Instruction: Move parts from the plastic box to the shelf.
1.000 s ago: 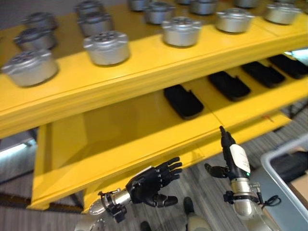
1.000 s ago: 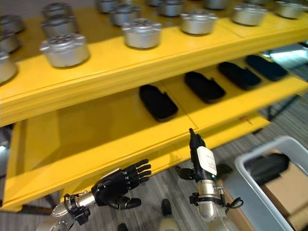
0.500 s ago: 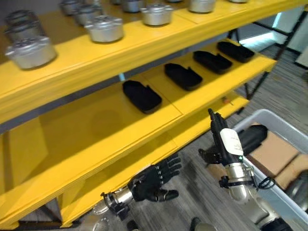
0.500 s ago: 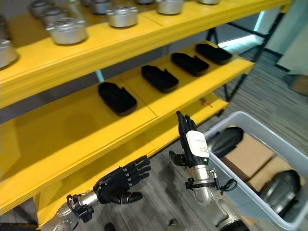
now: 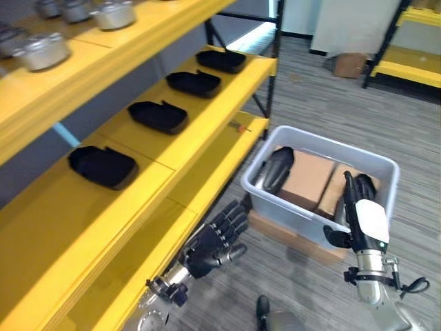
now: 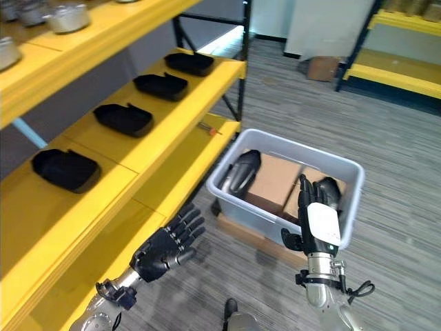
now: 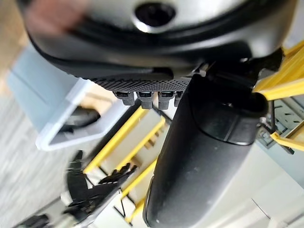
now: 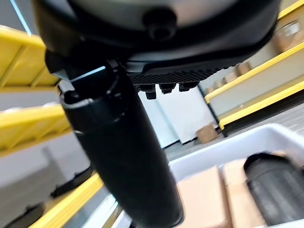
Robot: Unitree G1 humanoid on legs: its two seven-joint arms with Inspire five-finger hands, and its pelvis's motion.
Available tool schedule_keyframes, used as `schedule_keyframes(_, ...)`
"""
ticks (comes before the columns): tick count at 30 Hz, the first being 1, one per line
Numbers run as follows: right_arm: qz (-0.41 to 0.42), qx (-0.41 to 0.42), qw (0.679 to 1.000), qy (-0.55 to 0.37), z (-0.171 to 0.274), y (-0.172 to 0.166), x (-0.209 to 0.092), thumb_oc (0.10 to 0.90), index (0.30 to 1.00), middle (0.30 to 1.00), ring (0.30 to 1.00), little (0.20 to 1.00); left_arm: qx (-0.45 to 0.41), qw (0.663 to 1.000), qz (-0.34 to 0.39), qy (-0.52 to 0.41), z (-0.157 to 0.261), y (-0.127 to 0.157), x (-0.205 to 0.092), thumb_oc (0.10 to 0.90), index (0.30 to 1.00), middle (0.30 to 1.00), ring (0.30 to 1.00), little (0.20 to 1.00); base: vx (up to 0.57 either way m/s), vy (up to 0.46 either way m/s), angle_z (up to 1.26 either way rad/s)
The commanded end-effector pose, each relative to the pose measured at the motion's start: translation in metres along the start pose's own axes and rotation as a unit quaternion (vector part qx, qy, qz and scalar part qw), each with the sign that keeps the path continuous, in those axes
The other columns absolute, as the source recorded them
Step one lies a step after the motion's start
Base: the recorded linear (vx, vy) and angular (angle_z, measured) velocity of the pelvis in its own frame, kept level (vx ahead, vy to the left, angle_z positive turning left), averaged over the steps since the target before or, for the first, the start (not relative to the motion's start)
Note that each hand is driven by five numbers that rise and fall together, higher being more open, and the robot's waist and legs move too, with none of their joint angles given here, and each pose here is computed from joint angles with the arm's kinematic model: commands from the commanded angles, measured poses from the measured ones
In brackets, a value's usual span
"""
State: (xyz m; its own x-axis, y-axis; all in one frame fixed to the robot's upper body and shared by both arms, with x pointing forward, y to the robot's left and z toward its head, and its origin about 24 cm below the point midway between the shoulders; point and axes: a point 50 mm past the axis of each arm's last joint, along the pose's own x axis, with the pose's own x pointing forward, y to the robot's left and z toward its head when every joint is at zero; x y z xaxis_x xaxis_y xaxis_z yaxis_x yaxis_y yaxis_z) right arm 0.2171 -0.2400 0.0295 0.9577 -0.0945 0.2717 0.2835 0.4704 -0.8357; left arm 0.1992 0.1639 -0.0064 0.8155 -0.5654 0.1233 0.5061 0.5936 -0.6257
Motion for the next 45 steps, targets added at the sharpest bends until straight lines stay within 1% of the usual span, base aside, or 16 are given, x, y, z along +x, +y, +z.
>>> schedule_keyframes(1, -0.073, 0.043, 0.991, -0.103, 0.027, -0.019, 0.018, 0.900, 1.000, 1.000, 1.000, 1.000, 0.032, 0.990, -0.048, -0.129, 0.042, -0.011, 0.010, 0.900, 1.000, 1.000, 1.000, 1.000, 0.09, -0.112, -1.60)
schedule_keyframes(4, -0.061, 0.049, 0.990, -0.120, 0.031, -0.015, 0.016, 0.900, 1.000, 1.000, 1.000, 1.000, 0.042, 0.990, -0.039, -0.128, 0.041, -0.011, 0.002, 0.900, 1.000, 1.000, 1.000, 1.000, 0.08, -0.052, -1.00)
schedule_keyframes(9, -0.051, 0.065, 0.989, -0.122, 0.041, -0.005, 0.019, 0.900, 1.000, 1.000, 1.000, 1.000, 0.044, 0.992, -0.043, -0.108, 0.034, -0.011, -0.002, 0.900, 1.000, 1.000, 1.000, 1.000, 0.12, -0.032, -0.93)
schedule_keyframes(15, -0.041, 0.078, 0.988, -0.127, 0.048, -0.001, 0.022, 0.900, 1.000, 1.000, 1.000, 1.000, 0.056, 0.990, -0.076, -0.102, 0.031, -0.016, -0.002, 0.900, 1.000, 1.000, 1.000, 1.000, 0.12, 0.048, -0.37)
schedule_keyframes(17, -0.032, 0.080, 0.987, -0.137, 0.052, -0.001, 0.025, 0.900, 1.000, 1.000, 1.000, 1.000, 0.058, 0.988, -0.097, -0.107, 0.033, -0.020, 0.000, 0.900, 1.000, 1.000, 1.000, 1.000, 0.13, 0.130, -0.61)
schedule_keyframes(20, -0.015, 0.090, 0.984, -0.150, 0.055, -0.004, 0.022, 0.900, 1.000, 1.000, 1.000, 1.000, 0.071, 0.986, -0.097, -0.113, 0.038, -0.017, 0.005, 0.900, 1.000, 1.000, 1.000, 1.000, 0.19, 0.152, -0.50)
schedule_keyframes(26, -0.005, 0.098, 0.983, -0.156, 0.060, -0.001, 0.021, 0.900, 1.000, 1.000, 1.000, 1.000, 0.115, 0.985, -0.100, -0.083, 0.037, -0.019, 0.015, 0.900, 1.000, 1.000, 1.000, 1.000, 0.17, 0.135, -0.26)
schedule_keyframes(30, 0.009, 0.107, 0.983, -0.146, 0.062, 0.001, 0.022, 0.900, 1.000, 1.000, 1.000, 1.000, 0.120, 0.983, -0.115, -0.083, 0.039, -0.022, 0.016, 0.900, 1.000, 1.000, 1.000, 1.000, 0.18, 0.113, -0.17)
schedule_keyframes(35, -0.001, 0.106, 0.983, -0.147, 0.068, 0.006, 0.025, 0.900, 1.000, 1.000, 1.000, 1.000, 0.127, 0.981, -0.130, -0.072, 0.037, -0.028, 0.025, 0.900, 1.000, 1.000, 1.000, 1.000, 0.12, 0.081, 0.03)
schedule_keyframes(37, -0.005, 0.103, 0.984, -0.147, 0.069, 0.007, 0.027, 0.900, 1.000, 1.000, 1.000, 1.000, 0.136, 0.980, -0.130, -0.072, 0.038, -0.029, 0.027, 0.900, 1.000, 1.000, 1.000, 1.000, 0.05, 0.055, 0.08)
schedule_keyframes(41, -0.002, 0.107, 0.983, -0.153, 0.077, 0.012, 0.032, 0.900, 1.000, 1.000, 1.000, 1.000, 0.127, 0.981, -0.123, -0.076, 0.038, -0.030, 0.028, 0.900, 1.000, 1.000, 1.000, 1.000, 0.06, 0.005, -0.23)
schedule_keyframes(43, 0.008, 0.113, 0.979, -0.168, 0.080, 0.014, 0.035, 0.900, 1.000, 1.000, 1.000, 1.000, 0.136, 0.981, -0.103, -0.092, 0.043, -0.028, 0.027, 0.900, 1.000, 1.000, 1.000, 1.000, 0.13, -0.139, -0.78)
schedule_keyframes(45, -0.005, 0.115, 0.980, -0.164, 0.082, 0.010, 0.038, 0.900, 1.000, 1.000, 1.000, 1.000, 0.135, 0.979, -0.114, -0.098, 0.046, -0.029, 0.028, 0.900, 1.000, 1.000, 1.000, 1.000, 0.08, -0.261, -0.54)
